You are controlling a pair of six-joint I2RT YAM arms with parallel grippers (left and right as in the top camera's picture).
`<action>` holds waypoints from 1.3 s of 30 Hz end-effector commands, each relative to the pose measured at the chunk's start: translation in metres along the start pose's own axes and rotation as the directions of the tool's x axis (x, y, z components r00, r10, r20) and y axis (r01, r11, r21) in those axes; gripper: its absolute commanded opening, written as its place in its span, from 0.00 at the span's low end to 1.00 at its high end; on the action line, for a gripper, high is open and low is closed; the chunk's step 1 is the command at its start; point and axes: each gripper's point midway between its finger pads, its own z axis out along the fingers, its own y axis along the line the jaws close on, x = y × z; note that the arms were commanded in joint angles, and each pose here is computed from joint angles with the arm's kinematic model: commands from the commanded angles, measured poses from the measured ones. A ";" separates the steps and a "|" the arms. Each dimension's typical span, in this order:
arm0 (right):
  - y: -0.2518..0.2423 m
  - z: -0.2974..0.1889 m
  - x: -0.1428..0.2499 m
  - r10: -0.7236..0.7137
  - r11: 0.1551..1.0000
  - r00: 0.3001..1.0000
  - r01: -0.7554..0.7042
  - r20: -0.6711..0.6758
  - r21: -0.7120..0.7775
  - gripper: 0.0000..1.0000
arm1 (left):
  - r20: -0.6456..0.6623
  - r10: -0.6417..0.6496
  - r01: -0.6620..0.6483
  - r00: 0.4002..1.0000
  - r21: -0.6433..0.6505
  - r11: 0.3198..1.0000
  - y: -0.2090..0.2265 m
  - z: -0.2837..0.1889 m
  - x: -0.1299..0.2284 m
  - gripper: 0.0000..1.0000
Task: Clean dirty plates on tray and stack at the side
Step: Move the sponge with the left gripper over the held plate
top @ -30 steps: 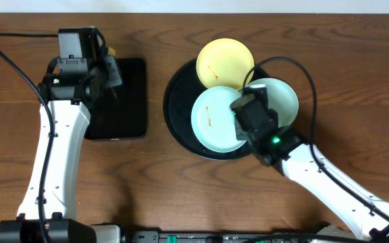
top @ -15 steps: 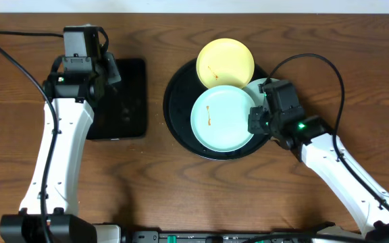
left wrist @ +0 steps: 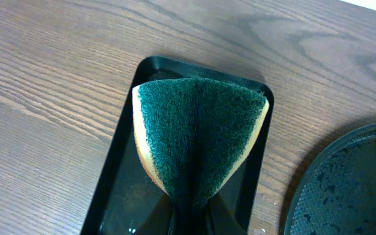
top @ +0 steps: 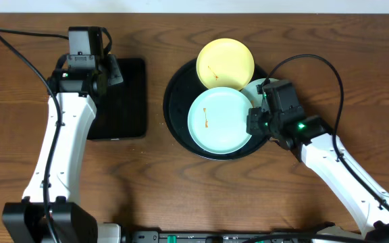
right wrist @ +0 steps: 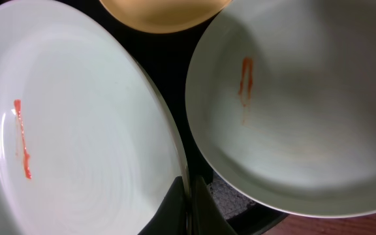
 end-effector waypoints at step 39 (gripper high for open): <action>-0.044 0.035 0.011 0.091 0.994 0.990 -0.083 -0.109 0.071 0.01 | -0.131 0.278 -0.121 0.951 0.673 0.730 -0.180 -0.027 0.071 0.07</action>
